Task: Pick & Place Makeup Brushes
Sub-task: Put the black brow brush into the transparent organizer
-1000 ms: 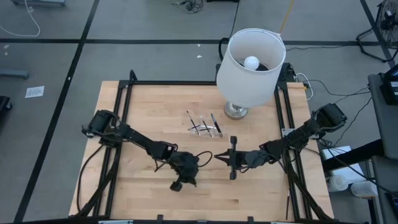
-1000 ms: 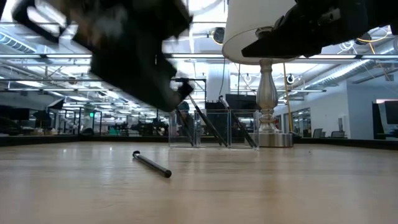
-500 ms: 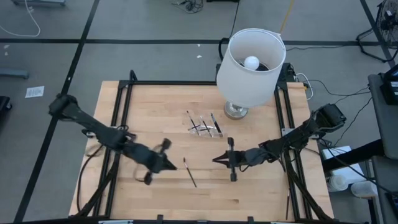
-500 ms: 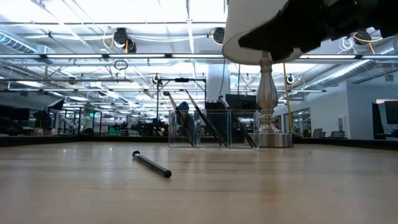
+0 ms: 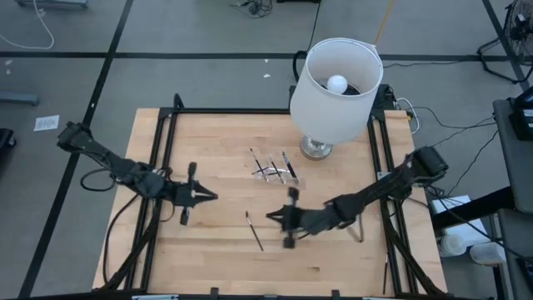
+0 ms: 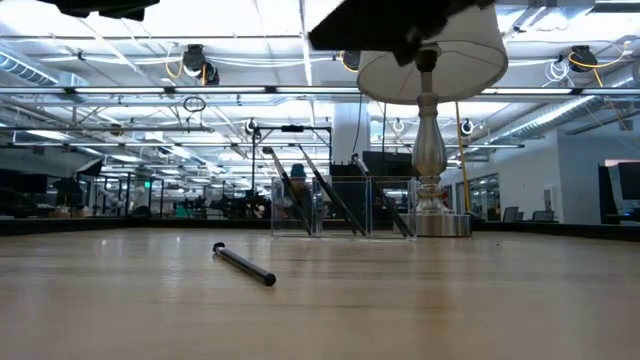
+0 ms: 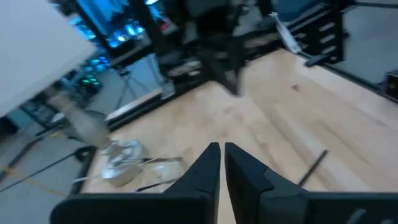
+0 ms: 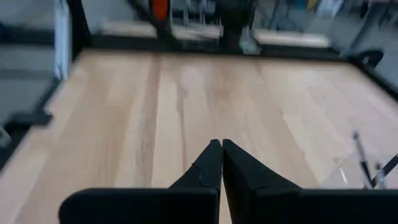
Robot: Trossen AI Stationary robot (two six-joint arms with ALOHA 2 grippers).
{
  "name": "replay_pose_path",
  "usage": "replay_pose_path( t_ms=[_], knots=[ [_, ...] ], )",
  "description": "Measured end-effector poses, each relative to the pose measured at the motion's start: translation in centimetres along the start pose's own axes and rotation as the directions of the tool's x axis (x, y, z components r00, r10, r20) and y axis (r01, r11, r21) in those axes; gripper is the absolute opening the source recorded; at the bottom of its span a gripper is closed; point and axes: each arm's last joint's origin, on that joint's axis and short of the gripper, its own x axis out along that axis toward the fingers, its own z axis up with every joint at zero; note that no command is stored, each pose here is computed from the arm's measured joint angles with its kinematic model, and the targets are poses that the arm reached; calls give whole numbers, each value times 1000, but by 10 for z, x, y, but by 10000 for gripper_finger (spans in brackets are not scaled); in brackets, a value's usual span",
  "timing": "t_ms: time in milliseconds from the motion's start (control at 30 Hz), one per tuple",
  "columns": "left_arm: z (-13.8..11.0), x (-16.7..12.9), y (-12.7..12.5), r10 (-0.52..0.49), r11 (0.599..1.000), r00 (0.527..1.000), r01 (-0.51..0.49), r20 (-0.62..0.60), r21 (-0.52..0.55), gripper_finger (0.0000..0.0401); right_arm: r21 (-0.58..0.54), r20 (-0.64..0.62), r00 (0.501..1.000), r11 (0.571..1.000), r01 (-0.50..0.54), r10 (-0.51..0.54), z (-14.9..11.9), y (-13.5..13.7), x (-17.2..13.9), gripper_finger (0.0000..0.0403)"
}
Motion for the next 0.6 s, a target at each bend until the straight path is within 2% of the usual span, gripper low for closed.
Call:
replay_pose_path(
  t_ms=[167,333,500,600],
  knots=[
    [0,-14,8,79,997,997,-79,-1,4,41,1,-162,986,999,33,-33,35,26,35,0],
    [1,-19,12,107,994,994,-108,17,30,42,72,-292,954,993,96,-71,61,44,60,0],
    [1,-20,13,107,993,994,-108,13,56,42,170,-344,934,972,159,-93,46,49,87,2],
    [-1,-20,12,98,993,995,-98,-6,63,42,249,-374,925,953,172,-69,30,48,105,21]
  ],
)
